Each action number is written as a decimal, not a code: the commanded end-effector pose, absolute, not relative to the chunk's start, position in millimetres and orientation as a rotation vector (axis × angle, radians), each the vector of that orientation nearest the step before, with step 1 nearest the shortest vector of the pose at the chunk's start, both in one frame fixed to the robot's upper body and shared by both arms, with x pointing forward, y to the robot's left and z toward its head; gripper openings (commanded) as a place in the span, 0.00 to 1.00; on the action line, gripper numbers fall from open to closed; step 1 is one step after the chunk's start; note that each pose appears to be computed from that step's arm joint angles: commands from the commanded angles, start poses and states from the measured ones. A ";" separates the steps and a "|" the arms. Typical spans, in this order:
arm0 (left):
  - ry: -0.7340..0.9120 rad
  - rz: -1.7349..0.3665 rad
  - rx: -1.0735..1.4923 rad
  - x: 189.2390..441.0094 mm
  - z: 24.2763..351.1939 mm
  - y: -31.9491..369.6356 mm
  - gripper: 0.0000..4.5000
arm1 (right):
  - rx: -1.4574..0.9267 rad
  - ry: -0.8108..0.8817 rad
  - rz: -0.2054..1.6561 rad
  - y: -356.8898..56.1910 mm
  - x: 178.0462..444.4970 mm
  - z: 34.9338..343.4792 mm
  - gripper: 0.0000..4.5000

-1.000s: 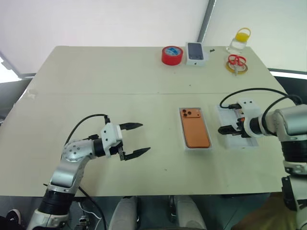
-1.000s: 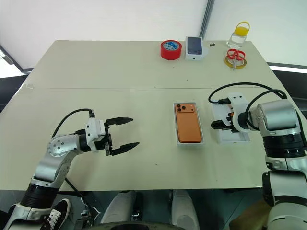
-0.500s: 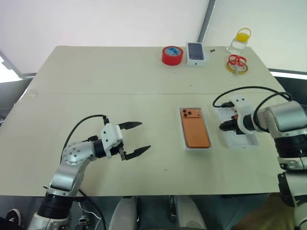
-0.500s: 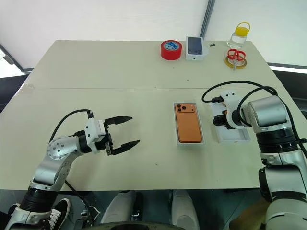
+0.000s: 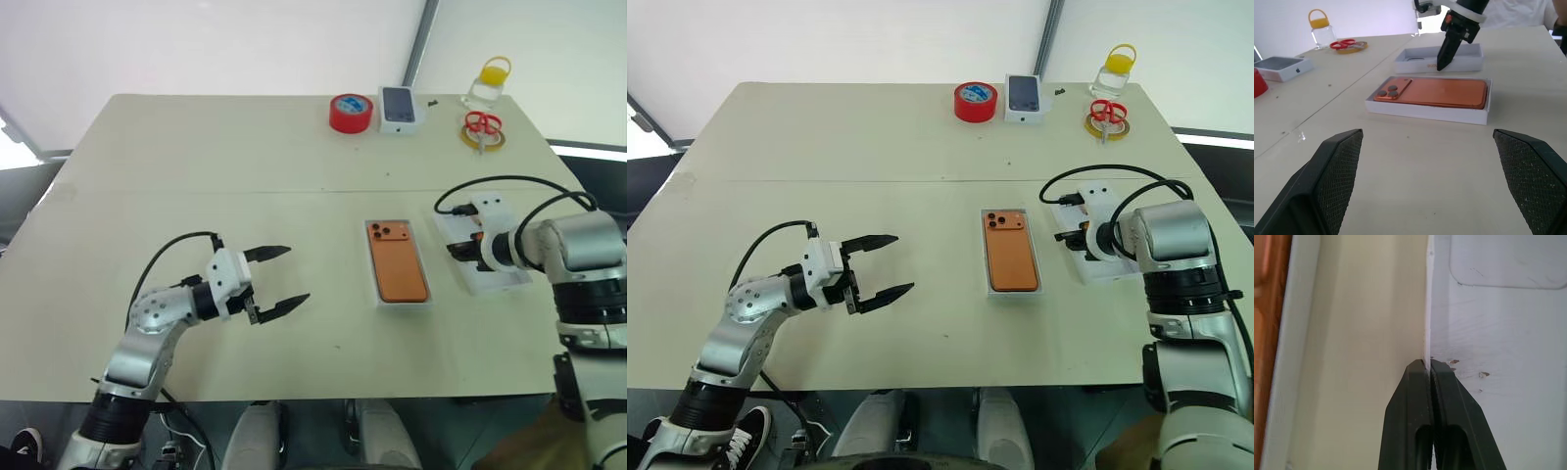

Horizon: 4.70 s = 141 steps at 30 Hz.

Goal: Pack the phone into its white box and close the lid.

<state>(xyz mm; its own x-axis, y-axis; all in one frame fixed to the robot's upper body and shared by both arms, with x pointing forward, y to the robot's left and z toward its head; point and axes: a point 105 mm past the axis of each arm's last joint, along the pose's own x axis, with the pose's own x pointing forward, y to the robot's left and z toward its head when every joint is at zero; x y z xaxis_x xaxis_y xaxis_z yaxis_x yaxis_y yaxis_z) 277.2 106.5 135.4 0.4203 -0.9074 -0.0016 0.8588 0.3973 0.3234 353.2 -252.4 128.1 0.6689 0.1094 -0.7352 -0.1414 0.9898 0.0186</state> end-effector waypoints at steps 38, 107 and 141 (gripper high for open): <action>-0.210 -1.137 0.180 314.2 143.7 61.3 0.00 | 0.872 0.613 0.857 -88.0 294.1 177.1 0.00; -0.130 -1.166 0.181 356.6 108.1 -23.5 0.00 | -0.365 0.239 0.419 -208.3 345.6 147.2 0.02; -0.177 -1.036 0.061 379.1 145.5 -23.1 0.00 | -0.310 0.093 0.444 -211.6 353.3 171.6 0.02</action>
<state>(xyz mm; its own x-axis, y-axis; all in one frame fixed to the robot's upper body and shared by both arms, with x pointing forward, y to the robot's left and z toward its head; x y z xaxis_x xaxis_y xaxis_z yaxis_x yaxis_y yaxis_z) 376.6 -16.2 113.8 0.5091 -0.8604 0.0252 0.8527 0.5081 0.1215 361.1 -223.6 145.1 0.9172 0.3089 -0.2515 -0.3793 0.8704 -0.3140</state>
